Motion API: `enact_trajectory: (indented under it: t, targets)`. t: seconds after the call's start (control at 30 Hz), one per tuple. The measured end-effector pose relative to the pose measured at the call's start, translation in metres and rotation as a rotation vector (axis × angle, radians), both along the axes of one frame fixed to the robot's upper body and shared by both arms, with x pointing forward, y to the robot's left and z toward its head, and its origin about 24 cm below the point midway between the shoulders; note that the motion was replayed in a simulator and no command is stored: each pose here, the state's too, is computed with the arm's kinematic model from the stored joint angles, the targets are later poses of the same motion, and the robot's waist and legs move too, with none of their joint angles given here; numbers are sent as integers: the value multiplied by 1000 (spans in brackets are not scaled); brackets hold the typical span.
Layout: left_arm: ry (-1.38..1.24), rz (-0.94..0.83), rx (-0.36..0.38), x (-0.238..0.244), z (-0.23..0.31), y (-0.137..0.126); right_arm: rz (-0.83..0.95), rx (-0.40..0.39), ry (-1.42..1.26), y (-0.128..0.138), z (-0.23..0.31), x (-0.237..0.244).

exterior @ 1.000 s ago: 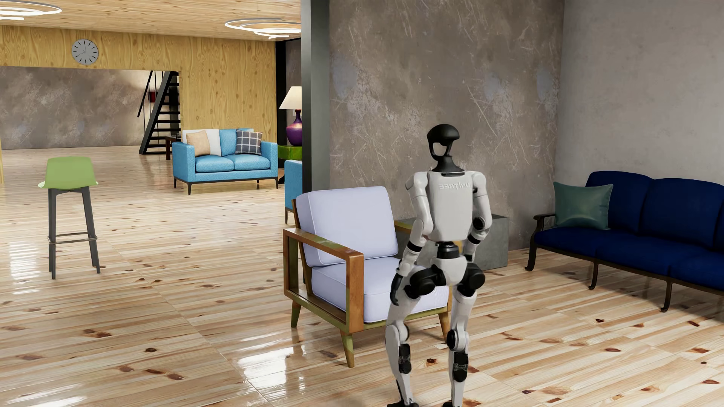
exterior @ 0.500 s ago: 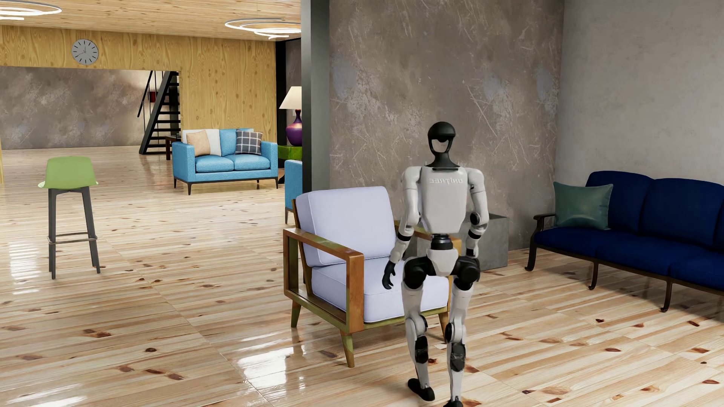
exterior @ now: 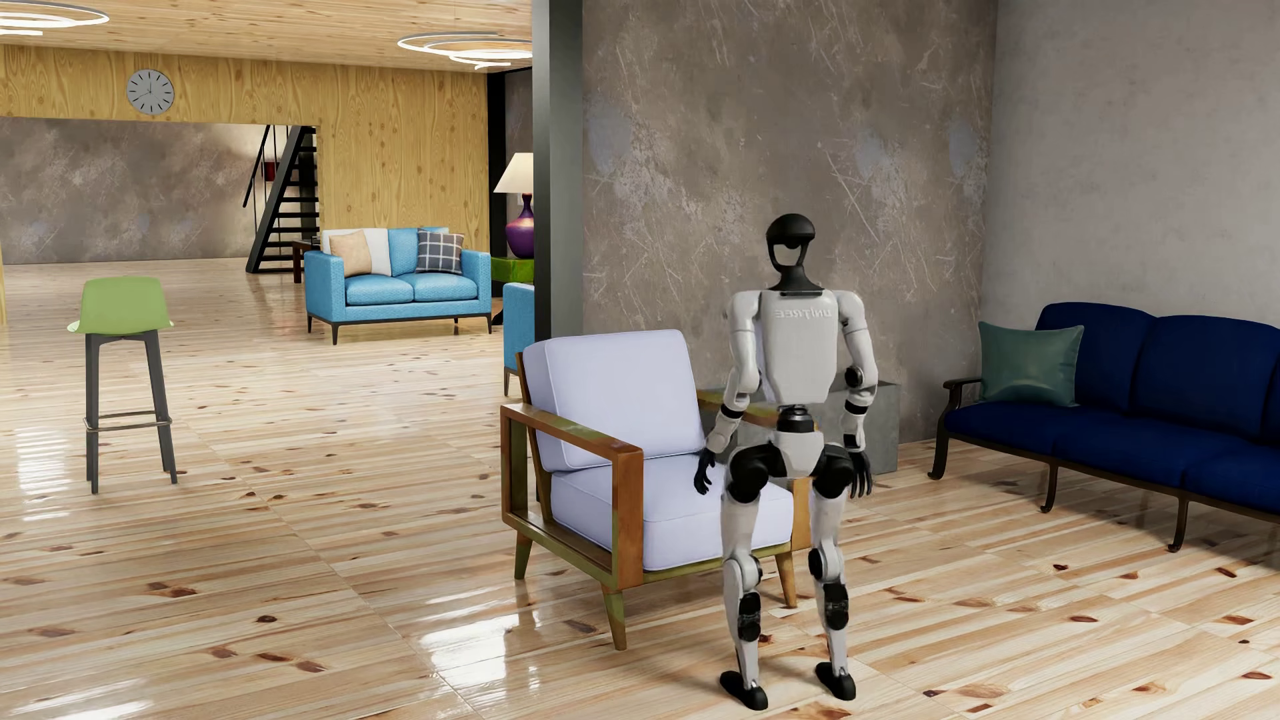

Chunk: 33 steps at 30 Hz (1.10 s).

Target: Go to the light blue armchair

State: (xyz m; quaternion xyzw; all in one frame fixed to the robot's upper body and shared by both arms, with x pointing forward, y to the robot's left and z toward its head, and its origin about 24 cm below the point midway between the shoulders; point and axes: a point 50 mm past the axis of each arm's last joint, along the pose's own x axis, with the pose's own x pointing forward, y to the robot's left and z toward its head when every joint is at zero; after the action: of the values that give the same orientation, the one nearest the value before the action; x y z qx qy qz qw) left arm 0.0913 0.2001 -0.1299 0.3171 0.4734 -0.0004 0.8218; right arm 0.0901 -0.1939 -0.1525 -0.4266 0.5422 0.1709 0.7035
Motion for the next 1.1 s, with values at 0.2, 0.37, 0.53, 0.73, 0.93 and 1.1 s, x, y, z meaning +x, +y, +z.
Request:
enact_trajectory:
  t: [0.2, 0.37, 0.53, 0.73, 0.93, 1.1]
  targets:
    - [143, 48, 7, -29, -12, 6, 73, 17, -100, 15, 8, 34]
    - [156, 140, -22, -41, -14, 9, 110, -26, -165, 5, 19, 64]
    - [186, 132, -10, -50, -15, 13, 239, -133, -142, -15, 28, 89]
    - [254, 122, 31, -64, -15, 30, 234, -105, -293, -1, 41, 115]
    - [215, 32, 20, -46, -13, 21, 236, -6, -321, 20, 36, 99]
    - [98, -1, -10, -17, -9, 1, 30, -34, -137, 9, 9, 47]
